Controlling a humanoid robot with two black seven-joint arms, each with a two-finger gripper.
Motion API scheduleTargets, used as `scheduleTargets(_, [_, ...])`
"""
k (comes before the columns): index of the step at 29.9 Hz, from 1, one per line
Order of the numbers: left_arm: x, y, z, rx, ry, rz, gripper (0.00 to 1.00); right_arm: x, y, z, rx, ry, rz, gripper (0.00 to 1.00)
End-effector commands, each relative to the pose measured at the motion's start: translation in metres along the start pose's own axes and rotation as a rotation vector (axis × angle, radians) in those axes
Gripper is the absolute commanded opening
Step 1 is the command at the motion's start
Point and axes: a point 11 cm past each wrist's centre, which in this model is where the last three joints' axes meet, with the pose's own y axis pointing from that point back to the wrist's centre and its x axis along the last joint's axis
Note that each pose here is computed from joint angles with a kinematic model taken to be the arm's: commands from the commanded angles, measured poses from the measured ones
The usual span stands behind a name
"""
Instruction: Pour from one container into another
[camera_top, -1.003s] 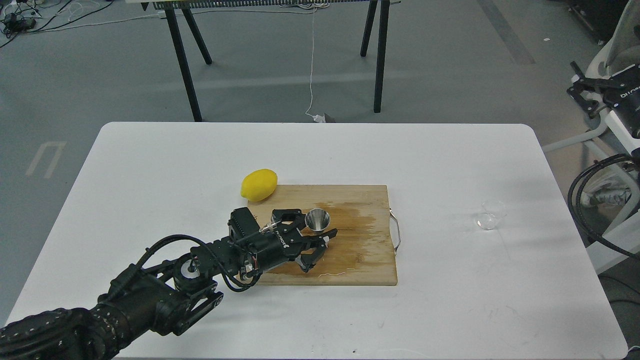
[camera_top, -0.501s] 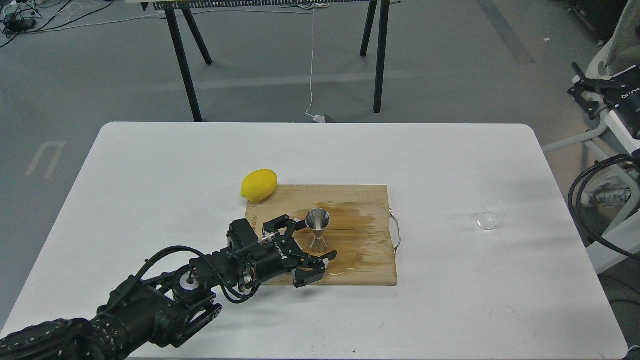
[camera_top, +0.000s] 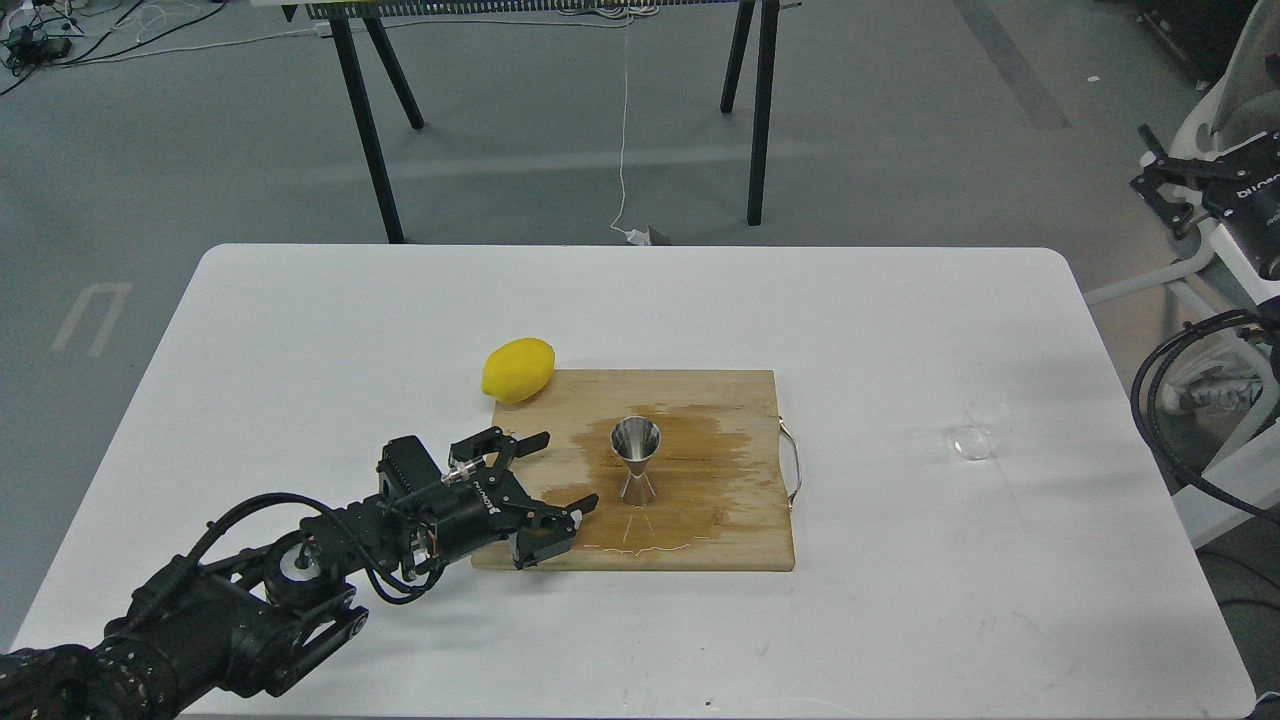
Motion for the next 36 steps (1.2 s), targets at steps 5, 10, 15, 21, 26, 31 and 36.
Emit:
scheduleTargets(5, [0.040, 0.049, -0.030, 0.053, 0.099, 0.144, 0.95, -0.001, 0.000, -0.001, 0.005, -0.003, -0.003, 0.99])
scheduleTargets(10, [0.190, 0.121, -0.117, 0.253, 0.303, 0.569, 0.96, -0.002, -0.001, 0.001, 0.003, -0.004, -0.007, 0.99])
scheduleTargets(15, [0.237, 0.163, -0.169, 0.149, 0.946, 0.457, 0.96, -0.012, -0.015, 0.026, -0.009, -0.054, -0.040, 0.99])
scheduleTargets(21, [0.236, 0.211, -0.214, 0.047, 1.424, 0.736, 0.96, -0.040, -0.037, 0.056, -0.004, -0.196, -0.120, 0.99])
scheduleTargets(26, [0.232, 0.206, -0.217, -0.041, 1.598, 0.893, 0.96, -0.053, -0.038, 0.074, -0.128, -0.373, 0.138, 0.98])
scheduleTargets(31, [0.224, 0.200, -0.215, -0.043, 1.624, 0.893, 0.96, -0.014, 0.009, 0.064, -0.269, -0.470, 0.516, 0.99])
scheduleTargets(36, [0.217, 0.189, -0.209, -0.054, 1.648, 0.875, 0.96, 0.009, 0.074, 0.062, -0.439, -0.475, 0.686, 0.99])
